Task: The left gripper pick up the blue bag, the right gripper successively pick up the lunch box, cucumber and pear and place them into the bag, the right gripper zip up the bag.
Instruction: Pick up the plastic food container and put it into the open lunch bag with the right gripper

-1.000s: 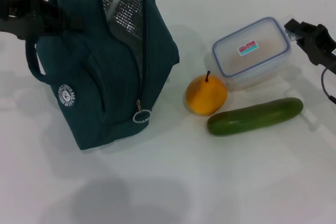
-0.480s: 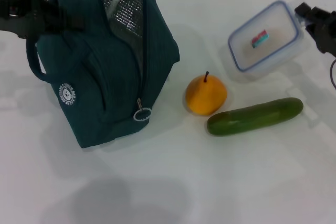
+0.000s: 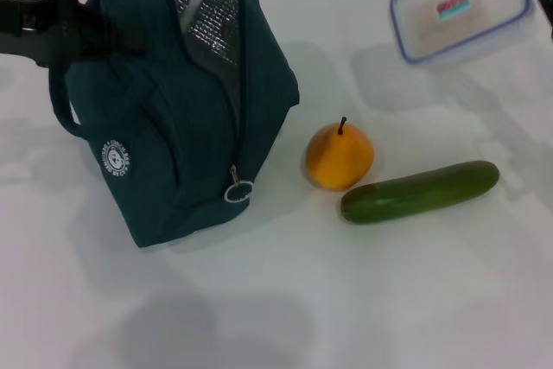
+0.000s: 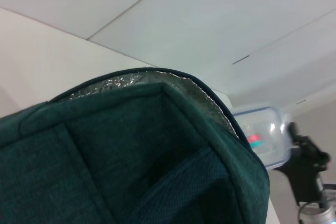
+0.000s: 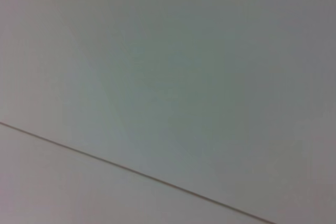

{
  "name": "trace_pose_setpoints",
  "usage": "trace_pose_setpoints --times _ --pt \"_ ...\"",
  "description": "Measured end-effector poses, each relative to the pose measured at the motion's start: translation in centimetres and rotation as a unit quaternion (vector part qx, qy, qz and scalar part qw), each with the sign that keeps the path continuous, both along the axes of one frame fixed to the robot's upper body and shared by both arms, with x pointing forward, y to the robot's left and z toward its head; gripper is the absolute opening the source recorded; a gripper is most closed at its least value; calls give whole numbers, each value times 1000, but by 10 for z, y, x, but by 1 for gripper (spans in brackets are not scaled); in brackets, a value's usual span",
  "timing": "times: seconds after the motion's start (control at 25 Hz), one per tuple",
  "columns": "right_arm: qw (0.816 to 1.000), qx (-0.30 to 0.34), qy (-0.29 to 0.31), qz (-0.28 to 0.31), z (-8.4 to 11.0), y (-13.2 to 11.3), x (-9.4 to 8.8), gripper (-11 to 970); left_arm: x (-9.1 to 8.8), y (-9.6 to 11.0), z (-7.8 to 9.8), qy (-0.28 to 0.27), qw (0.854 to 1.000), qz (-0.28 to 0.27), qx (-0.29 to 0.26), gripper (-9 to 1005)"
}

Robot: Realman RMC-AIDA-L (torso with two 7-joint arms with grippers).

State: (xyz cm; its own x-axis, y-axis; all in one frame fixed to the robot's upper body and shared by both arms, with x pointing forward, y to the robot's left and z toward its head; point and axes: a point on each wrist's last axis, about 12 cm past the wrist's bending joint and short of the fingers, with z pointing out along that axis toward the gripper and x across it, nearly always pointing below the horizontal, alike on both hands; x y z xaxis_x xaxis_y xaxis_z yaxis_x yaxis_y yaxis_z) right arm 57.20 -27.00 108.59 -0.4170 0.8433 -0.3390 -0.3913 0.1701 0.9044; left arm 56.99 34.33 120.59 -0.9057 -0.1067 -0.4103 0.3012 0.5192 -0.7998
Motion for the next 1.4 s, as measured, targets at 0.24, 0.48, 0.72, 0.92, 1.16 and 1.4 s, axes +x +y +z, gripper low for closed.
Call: trace_pose_setpoints --times 0.24,0.48,0.72,0.92,1.16,1.4 --pt "997 39 -54 39 29 13 12 122 0 -7 -4 2 1000 -8 -8 44" --pt "988 51 -93 115 63 55 36 131 1 -16 -15 16 999 -23 -25 43" --pt "978 39 -102 180 79 88 44 141 2 -23 -18 16 999 -30 -29 43" --pt "972 31 -93 215 82 111 43 148 3 -28 -20 16 999 -35 -28 43" --pt "970 10 -74 233 74 121 39 158 4 -31 -21 12 999 -38 -28 44" --pt "972 -14 -40 231 54 118 31 167 3 -29 -21 8 999 -31 -31 44"
